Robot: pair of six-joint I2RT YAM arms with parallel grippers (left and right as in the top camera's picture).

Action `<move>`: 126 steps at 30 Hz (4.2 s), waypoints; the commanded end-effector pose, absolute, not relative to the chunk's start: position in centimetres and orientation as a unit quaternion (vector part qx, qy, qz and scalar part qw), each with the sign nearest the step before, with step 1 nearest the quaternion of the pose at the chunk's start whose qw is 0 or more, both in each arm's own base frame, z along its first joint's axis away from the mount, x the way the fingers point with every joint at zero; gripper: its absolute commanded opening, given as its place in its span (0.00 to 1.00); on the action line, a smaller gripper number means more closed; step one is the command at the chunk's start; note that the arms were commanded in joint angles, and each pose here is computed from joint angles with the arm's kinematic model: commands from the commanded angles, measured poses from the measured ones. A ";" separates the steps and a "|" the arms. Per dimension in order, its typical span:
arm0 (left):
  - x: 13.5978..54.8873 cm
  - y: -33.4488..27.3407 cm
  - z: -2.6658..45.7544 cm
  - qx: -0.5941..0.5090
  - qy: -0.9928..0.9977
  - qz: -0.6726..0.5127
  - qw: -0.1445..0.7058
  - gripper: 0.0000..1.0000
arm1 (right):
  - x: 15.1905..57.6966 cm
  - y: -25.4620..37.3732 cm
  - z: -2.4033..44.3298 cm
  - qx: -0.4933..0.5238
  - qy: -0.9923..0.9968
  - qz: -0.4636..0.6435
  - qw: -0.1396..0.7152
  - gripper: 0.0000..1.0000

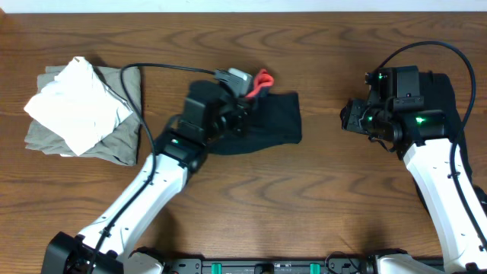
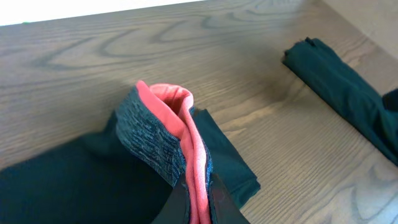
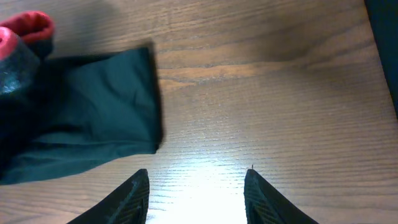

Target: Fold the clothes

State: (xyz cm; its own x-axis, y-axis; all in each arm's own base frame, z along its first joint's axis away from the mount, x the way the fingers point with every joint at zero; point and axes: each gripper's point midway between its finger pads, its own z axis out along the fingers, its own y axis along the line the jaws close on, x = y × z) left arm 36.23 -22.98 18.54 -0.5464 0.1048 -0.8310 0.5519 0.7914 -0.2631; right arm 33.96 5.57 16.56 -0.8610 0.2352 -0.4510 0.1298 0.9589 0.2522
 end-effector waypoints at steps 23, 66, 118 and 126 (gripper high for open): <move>39.4 -21.2 29.3 0.103 0.770 -0.227 0.588 0.06 | 37.1 5.5 7.8 0.111 0.977 0.042 0.176 0.49; 36.6 -31.1 22.0 0.182 0.797 -0.280 0.503 0.06 | 39.8 10.9 -1.0 0.036 0.985 0.051 0.158 0.50; 44.6 -18.6 10.0 0.100 0.885 -0.162 0.424 0.80 | 32.9 20.2 4.6 -0.150 0.964 0.206 0.080 0.44; 43.5 -19.1 3.5 0.109 0.915 -0.166 0.352 0.79 | 34.0 18.2 0.7 -0.101 0.984 0.126 0.073 0.46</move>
State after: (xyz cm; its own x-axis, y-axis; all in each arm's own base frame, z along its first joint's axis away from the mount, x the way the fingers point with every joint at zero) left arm 43.70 -18.93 4.56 -0.7109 0.0652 -0.7003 0.3017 0.9277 -0.2199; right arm 33.50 19.74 2.30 -0.9577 -0.2220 -0.1833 -0.2719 0.9067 0.3226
